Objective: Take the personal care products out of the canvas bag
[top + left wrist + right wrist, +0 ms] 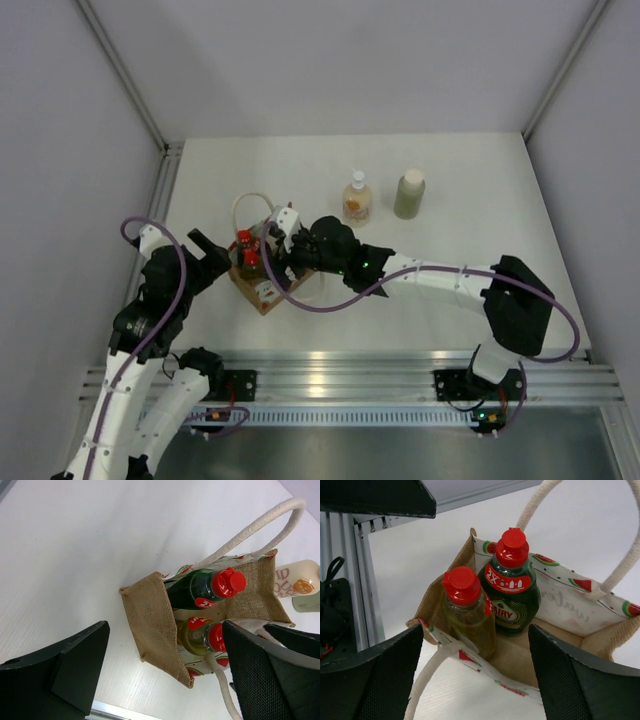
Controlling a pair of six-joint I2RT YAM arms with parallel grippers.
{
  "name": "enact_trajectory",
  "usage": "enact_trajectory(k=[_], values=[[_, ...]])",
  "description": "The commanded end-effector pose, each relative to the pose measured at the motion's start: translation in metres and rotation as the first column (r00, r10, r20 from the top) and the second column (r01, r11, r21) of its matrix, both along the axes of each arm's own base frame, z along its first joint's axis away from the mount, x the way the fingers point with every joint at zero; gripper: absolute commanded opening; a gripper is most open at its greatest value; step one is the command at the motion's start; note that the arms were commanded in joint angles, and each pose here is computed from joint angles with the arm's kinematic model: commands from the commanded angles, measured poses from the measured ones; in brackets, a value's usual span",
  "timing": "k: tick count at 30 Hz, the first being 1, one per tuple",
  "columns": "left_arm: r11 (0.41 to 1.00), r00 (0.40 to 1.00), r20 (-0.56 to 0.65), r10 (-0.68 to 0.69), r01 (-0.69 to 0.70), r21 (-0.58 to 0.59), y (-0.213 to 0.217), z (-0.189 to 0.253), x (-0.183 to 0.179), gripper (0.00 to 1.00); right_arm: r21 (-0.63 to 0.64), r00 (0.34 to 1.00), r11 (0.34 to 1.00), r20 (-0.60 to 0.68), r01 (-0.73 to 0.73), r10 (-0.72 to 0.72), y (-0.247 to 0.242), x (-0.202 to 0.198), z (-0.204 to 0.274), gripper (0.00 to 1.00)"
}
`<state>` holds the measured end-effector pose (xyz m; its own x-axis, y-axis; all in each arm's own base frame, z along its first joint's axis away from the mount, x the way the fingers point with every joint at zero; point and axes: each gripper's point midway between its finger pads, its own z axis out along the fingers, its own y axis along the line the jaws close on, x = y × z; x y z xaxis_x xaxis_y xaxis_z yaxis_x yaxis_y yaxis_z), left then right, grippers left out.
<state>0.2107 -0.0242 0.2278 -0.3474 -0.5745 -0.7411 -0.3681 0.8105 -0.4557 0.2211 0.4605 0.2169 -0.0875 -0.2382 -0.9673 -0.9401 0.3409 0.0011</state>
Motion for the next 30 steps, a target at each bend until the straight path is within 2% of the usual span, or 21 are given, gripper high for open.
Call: enact_trajectory(k=[1,3,10,19,30], values=[[0.999,0.998,0.057,-0.025,0.023,0.04,0.002,0.022,0.001,0.98,0.112,0.992,0.991,0.105,-0.075,0.064,0.029,-0.002,0.038,0.79],[0.998,0.998,0.054,-0.039,0.036,0.054,0.002,0.024,0.002,0.98,0.099,0.99,0.991,0.111,-0.093,0.082,0.035,-0.004,0.029,0.75],[0.991,0.997,0.027,-0.068,0.064,0.119,0.003,0.026,0.007,0.98,0.148,0.984,0.981,0.146,-0.125,0.103,0.046,-0.003,0.029,0.71],[0.991,0.998,0.006,-0.063,0.062,0.114,0.003,0.016,0.007,0.98,0.172,0.977,0.971,0.16,-0.168,0.141,0.061,-0.004,0.028,0.69],[0.992,0.998,0.0,-0.063,0.063,0.107,0.002,0.013,0.007,0.98,0.202,0.978,0.967,0.165,-0.158,0.125,0.069,0.002,0.021,0.6]])
